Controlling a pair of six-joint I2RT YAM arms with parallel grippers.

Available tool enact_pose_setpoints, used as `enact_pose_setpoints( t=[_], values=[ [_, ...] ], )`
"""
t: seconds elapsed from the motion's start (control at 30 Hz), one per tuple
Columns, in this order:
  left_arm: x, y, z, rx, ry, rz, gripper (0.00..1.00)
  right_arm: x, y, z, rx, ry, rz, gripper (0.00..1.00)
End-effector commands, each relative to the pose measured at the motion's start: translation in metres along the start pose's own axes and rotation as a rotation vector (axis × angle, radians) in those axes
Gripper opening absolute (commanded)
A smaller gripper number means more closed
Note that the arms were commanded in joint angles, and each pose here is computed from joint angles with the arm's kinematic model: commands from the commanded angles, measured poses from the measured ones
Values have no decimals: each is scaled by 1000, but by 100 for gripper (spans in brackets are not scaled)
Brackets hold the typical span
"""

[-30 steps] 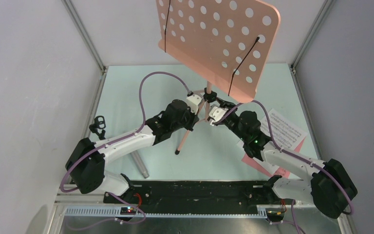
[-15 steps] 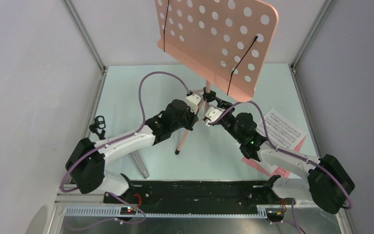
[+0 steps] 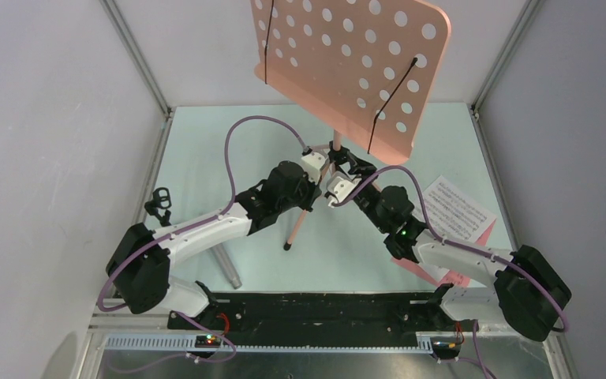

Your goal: Set up the instrument practice props

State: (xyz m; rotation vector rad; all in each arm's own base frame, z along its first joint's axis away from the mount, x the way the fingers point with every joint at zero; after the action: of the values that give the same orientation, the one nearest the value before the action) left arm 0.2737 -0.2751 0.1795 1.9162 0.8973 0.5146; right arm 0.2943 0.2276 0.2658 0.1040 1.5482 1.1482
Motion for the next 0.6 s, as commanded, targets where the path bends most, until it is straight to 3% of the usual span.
enact_pose_setpoints(
  t=[0.0,0.07,0.3,0.37,0.57],
  values=[
    [26,-37,-4,165,118,37,0,-22,20,6,-59,-101,-8,50],
    [26,-37,-4,165,117,38,0,-19,18,7,-53,-92,-9,44],
    [26,-37,-4,165,118,39,0,-20,4,6,14,-135,109,5],
    [26,-37,-4,166,116,37,0,-22,3,5,23,-156,166,0],
    [25,-38,-3,169,113,36,0,-22,3,3,60,-169,406,0]
  ],
)
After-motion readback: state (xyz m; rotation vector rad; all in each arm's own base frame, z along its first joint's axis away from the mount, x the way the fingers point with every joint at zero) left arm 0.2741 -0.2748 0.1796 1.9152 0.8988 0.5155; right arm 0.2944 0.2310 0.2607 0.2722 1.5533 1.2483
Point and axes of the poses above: each gripper's point midway between its finger pads, its own z axis out along the fingers, its own x axis along the line the jaws close on, y = z × x, the point moved 4 cm from there along -z, back along the fingers, and after that the axes turned 2 degrees about z, right-handed, at the moved point
